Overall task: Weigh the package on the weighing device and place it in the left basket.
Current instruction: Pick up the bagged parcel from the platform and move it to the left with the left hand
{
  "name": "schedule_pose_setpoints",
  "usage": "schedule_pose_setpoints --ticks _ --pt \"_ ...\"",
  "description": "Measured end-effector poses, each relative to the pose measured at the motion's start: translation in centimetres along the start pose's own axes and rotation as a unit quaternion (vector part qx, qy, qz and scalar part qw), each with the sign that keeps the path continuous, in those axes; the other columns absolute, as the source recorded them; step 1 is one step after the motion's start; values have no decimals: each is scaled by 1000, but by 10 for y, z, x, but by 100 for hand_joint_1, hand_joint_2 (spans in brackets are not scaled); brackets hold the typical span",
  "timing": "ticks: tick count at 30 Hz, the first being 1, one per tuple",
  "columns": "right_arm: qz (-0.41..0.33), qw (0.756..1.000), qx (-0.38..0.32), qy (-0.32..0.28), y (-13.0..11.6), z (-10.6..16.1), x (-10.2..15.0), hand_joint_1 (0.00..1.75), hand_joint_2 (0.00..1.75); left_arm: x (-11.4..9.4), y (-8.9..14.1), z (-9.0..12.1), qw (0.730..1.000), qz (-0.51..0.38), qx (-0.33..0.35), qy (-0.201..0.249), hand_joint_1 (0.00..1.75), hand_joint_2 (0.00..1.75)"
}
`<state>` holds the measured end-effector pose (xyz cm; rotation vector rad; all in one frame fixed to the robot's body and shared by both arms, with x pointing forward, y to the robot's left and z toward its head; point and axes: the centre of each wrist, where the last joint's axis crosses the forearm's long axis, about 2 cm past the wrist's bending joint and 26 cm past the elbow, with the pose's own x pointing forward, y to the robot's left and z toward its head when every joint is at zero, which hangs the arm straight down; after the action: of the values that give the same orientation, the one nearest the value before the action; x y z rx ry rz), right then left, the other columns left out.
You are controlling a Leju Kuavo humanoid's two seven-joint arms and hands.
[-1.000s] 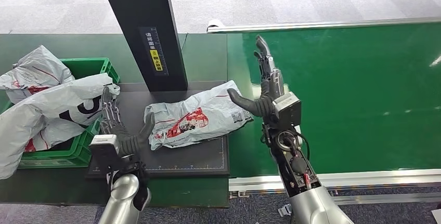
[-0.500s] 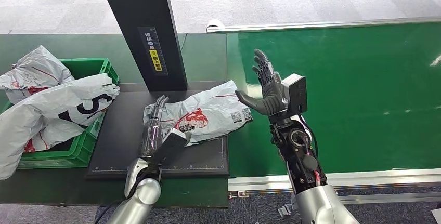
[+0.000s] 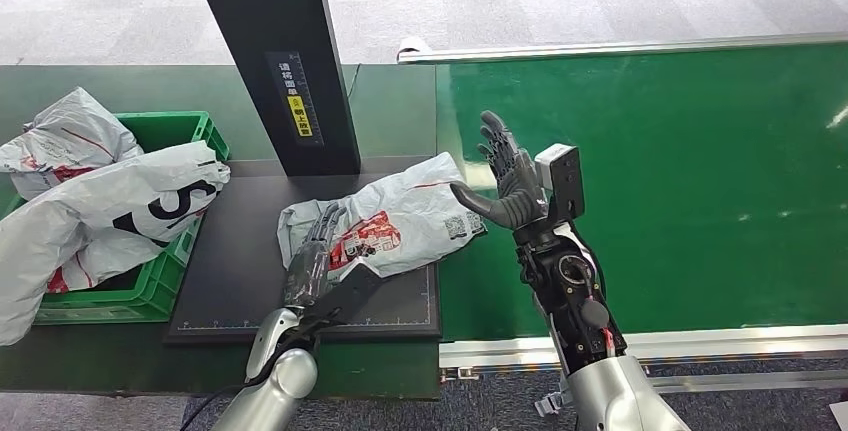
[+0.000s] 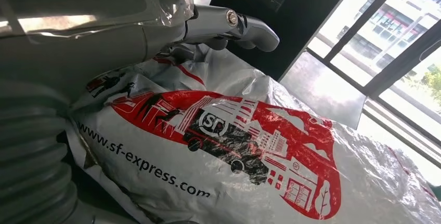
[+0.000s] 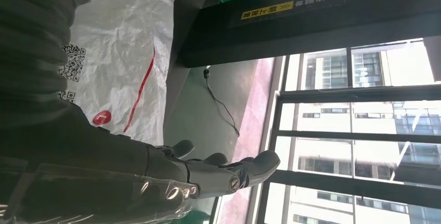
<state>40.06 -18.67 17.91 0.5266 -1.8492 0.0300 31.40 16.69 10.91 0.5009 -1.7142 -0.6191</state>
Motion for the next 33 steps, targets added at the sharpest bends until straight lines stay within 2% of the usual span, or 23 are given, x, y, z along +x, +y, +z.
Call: schedule_pose_setpoints --ticks 3,7,10,11,15,16,21,33 --pt "1 1000 -8 11 0 0 -1 0 175 -1 -2 -1 1000 -6 -17 20 0 175" --pt "15 1000 -11 24 4 -1 -2 0 175 -6 -8 -7 995 -25 -44 82 0 175" --pt "25 999 -9 27 5 -1 -3 0 175 -5 -10 -11 994 -35 -49 92 0 175" --pt "29 999 -9 27 5 -1 -3 0 175 -5 -10 -13 994 -38 -50 93 5 175" --pt "36 999 -11 28 5 -1 -4 0 175 -5 -11 -15 994 -39 -42 91 164 175" --pt "37 999 -12 28 5 0 -4 0 175 -6 -11 -15 995 -39 -33 87 170 175" --pt "42 999 -10 28 3 1 -5 0 175 -9 -6 -15 997 -27 29 69 175 175" --pt "39 999 4 19 1 1 -4 0 175 -13 2 -5 993 26 109 30 175 175"
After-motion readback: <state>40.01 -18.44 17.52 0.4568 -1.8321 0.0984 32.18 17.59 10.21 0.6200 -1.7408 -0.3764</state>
